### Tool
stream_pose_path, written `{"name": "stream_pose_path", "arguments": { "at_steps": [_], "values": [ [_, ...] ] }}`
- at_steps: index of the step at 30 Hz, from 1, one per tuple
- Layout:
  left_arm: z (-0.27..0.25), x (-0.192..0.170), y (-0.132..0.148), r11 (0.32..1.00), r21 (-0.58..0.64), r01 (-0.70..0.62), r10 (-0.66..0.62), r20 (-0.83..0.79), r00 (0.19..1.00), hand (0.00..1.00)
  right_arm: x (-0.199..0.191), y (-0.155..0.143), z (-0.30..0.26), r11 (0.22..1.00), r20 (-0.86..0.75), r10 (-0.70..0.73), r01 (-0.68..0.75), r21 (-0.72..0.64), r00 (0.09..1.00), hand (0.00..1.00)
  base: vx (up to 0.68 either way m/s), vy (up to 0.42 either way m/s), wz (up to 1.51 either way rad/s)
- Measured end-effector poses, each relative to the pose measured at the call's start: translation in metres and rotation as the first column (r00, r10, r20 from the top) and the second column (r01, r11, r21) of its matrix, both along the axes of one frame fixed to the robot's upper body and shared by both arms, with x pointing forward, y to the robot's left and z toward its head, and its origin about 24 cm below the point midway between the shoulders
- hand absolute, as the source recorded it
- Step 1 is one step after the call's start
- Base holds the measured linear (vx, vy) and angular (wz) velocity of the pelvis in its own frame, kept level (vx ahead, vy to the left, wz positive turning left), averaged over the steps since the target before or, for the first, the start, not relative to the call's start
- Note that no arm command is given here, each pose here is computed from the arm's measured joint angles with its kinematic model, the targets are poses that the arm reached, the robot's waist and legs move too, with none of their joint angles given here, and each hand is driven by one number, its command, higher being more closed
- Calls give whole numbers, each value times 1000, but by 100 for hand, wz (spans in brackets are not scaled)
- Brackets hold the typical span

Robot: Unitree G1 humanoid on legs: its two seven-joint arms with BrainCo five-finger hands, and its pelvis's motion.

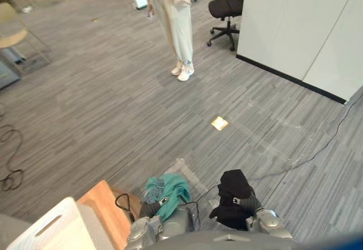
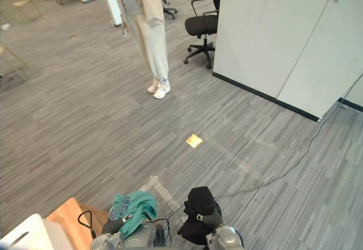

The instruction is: Tidy the bed and pick cloth on bed and put in laundry

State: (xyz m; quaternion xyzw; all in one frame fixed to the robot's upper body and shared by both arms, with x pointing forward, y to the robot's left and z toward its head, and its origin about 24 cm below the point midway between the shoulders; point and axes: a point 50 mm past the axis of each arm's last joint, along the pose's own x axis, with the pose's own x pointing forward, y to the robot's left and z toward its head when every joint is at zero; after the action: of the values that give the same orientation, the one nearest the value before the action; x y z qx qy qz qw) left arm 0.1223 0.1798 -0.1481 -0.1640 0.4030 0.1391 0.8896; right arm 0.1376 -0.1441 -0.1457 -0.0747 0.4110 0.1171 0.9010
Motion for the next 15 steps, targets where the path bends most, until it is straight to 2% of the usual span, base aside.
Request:
{"name": "stream_pose_path", "arguments": {
  "at_steps": [2,6,9,12,15],
  "values": [
    [4,13,-7,999,-18,27,-26,36,999,100,0,6,1,1000,17,20,-20,-12,1000,100,183,155,115],
    [4,16,-31,994,-65,91,-88,43,995,100,-3,4,0,998,19,-7,8,-65,1000,100,132,193,110],
    [3,14,-45,991,-77,105,-104,22,994,100,-11,-17,-3,989,-9,-78,76,-130,997,100,251,190,136],
    [3,20,-31,983,9,185,-185,-10,983,100,-7,-32,-5,978,-53,-150,140,-152,987,100,350,62,225],
    [0,12,-7,984,95,152,-147,-64,987,100,-6,-42,-5,973,-54,-170,159,-168,984,100,343,-77,176]
  ]
}}
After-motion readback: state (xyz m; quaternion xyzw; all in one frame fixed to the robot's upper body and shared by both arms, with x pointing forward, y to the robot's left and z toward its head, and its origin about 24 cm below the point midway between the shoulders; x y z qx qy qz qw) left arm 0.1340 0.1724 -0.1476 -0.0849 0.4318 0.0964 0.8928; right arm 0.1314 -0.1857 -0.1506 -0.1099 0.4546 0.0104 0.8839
